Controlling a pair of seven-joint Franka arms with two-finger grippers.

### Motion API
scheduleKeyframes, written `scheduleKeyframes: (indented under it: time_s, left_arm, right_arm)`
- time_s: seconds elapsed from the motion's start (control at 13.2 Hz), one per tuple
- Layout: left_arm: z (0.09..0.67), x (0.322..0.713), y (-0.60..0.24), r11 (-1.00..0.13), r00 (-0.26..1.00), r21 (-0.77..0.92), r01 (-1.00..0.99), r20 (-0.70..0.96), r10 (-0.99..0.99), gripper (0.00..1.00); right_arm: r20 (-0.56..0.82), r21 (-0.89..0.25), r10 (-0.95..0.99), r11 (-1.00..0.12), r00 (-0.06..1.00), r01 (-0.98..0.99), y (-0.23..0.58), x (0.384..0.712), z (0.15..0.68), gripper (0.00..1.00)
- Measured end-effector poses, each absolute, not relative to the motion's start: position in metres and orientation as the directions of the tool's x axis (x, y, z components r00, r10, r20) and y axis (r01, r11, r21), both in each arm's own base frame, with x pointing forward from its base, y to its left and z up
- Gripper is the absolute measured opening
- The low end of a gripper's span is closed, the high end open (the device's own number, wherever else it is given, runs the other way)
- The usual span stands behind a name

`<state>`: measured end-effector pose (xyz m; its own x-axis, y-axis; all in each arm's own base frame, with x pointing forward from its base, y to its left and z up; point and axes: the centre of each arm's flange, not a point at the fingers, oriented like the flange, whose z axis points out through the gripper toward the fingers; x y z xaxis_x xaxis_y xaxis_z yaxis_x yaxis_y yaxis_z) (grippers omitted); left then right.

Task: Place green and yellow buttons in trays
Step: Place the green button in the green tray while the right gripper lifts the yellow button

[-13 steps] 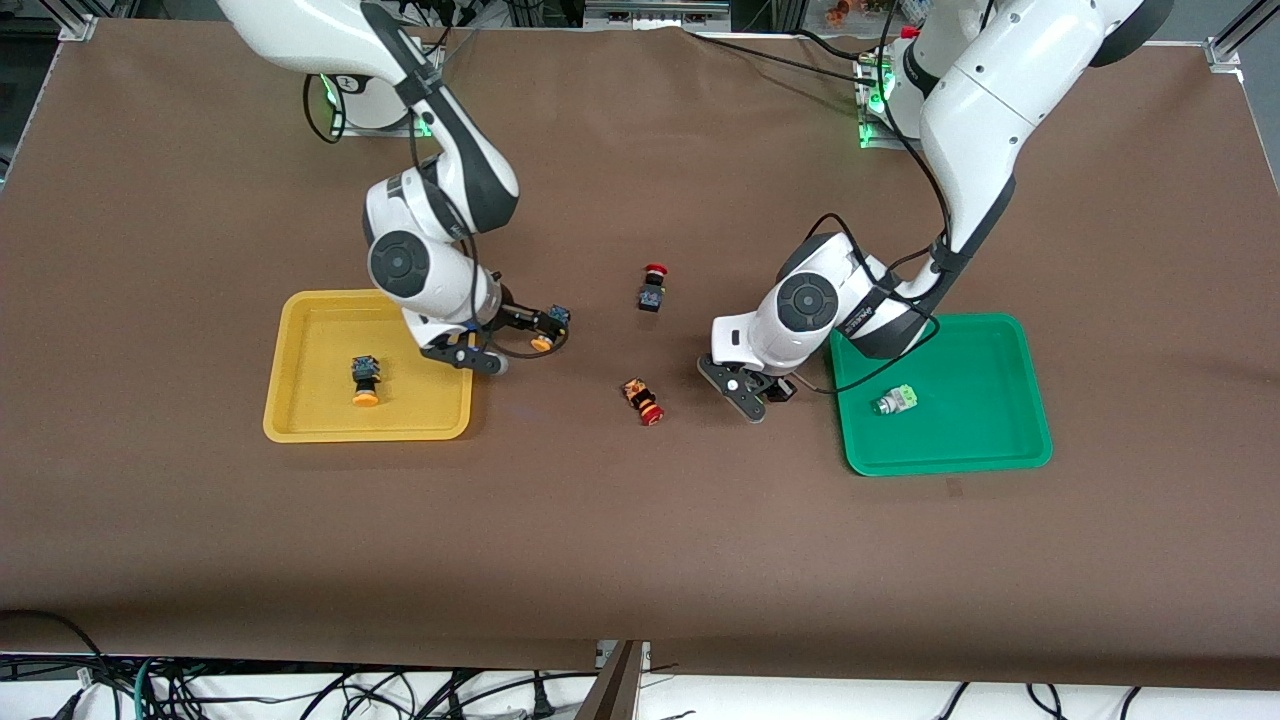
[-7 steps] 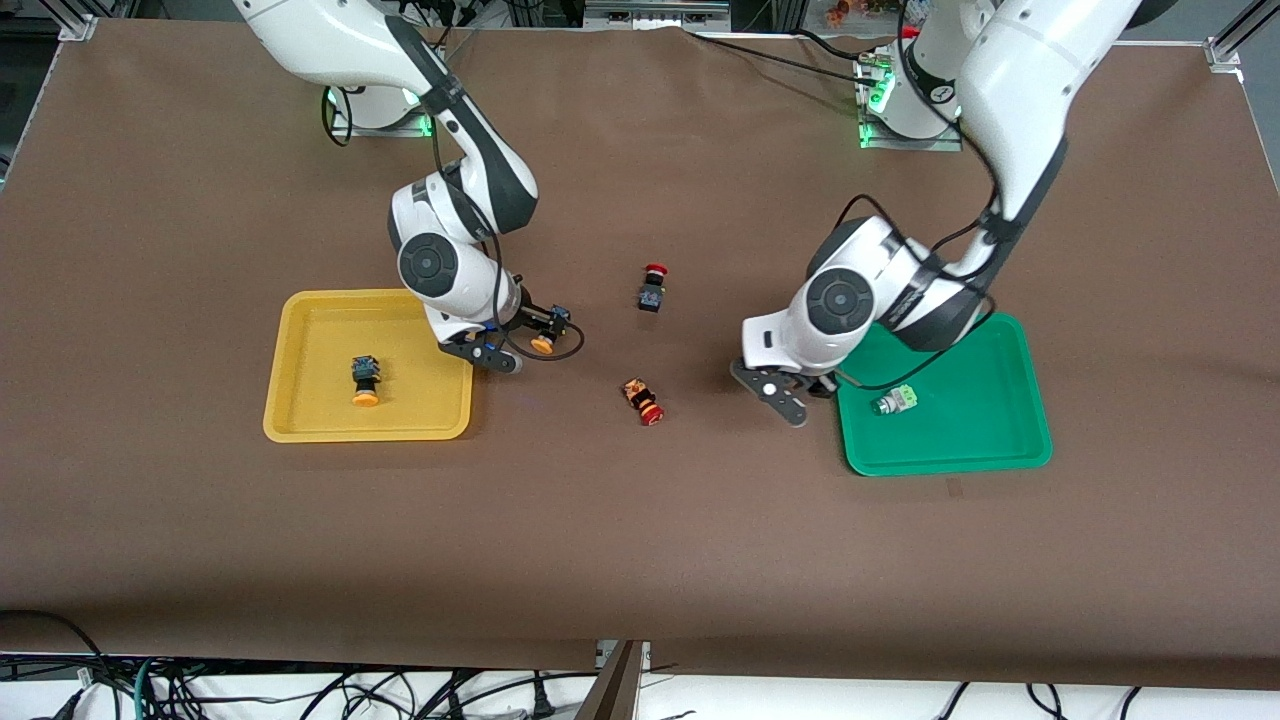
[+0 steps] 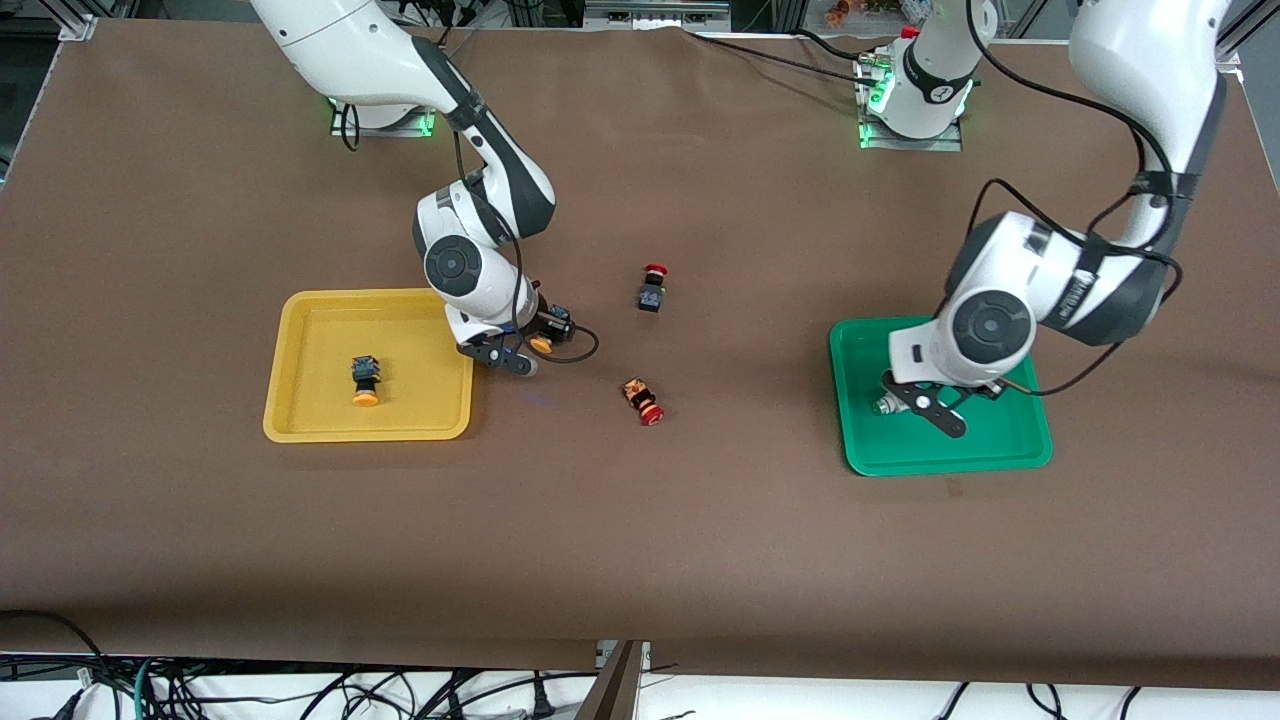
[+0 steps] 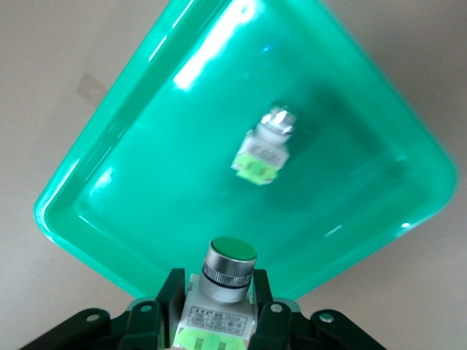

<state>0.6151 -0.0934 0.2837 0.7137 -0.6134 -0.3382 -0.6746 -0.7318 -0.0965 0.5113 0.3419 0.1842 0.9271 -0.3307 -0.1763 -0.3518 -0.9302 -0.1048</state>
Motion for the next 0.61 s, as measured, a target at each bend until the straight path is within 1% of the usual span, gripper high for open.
scheduleKeyframes:
  time_s: [0.08, 0.15, 0.3, 0.38, 0.45, 0.61]
  left_arm:
    - [0.268, 0.615, -0.080, -0.733, 0.716, -0.084, -0.675, -0.313, -0.624, 0.42]
    - [0.251, 0.612, -0.070, -0.735, 0.722, -0.073, -0.674, -0.278, -0.634, 0.42]
    - [0.224, 0.602, -0.057, -0.740, 0.729, -0.054, -0.671, -0.231, -0.644, 0.42]
    - [0.219, 0.600, -0.049, -0.739, 0.728, -0.048, -0.672, -0.225, -0.647, 0.43]
    - [0.219, 0.600, -0.044, -0.737, 0.727, -0.045, -0.674, -0.221, -0.650, 0.49]
    - [0.229, 0.604, -0.037, -0.742, 0.735, -0.060, -0.668, -0.208, -0.645, 0.67]
  right_arm:
    - [-0.176, -0.105, -0.330, -0.930, 0.927, -0.351, 0.342, 0.511, 0.184, 0.54]
    - [-0.173, -0.109, -0.330, -0.930, 0.928, -0.351, 0.342, 0.513, 0.186, 0.42]
    - [-0.167, -0.113, -0.320, -0.933, 0.933, -0.341, 0.343, 0.516, 0.192, 0.41]
    - [-0.170, -0.105, -0.304, -0.940, 0.938, -0.324, 0.339, 0.520, 0.198, 0.41]
    - [-0.176, -0.094, -0.281, -0.949, 0.943, -0.300, 0.333, 0.528, 0.208, 0.41]
    - [-0.183, -0.080, -0.219, -0.968, 0.958, -0.236, 0.311, 0.552, 0.235, 0.41]
